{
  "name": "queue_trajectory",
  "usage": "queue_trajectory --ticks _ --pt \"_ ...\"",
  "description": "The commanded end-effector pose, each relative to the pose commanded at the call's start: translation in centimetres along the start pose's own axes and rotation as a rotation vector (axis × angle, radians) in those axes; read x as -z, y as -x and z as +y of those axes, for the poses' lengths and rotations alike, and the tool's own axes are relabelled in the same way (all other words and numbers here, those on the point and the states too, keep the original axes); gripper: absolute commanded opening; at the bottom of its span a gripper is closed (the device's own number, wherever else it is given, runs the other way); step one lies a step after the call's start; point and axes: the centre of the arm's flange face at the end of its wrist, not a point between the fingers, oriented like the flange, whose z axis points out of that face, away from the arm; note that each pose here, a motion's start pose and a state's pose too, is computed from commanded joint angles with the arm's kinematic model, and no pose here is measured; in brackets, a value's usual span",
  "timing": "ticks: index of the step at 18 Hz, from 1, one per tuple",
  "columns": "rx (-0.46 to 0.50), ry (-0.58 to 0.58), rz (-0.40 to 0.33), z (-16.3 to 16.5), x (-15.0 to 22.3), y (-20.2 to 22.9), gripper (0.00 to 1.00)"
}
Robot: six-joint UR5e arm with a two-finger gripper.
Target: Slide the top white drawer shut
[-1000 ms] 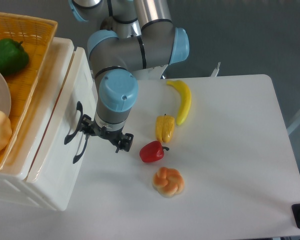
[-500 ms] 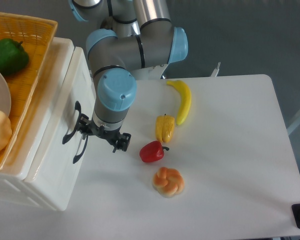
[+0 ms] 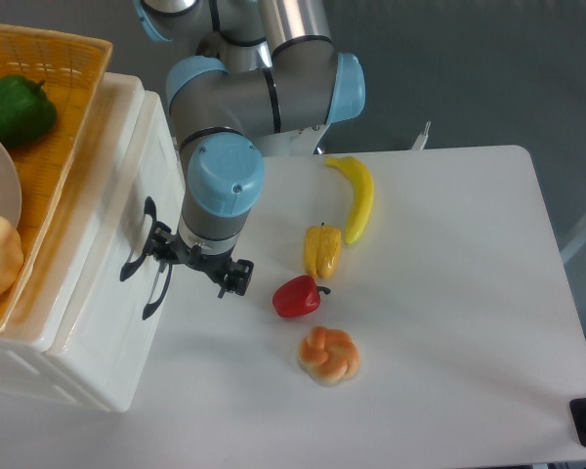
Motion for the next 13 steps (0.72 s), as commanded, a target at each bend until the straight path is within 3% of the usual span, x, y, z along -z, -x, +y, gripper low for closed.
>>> queue_trajectory --ticks 13 --pt "0.050 -0.056 -0.064 1.2 4.4 5.2 1.00"
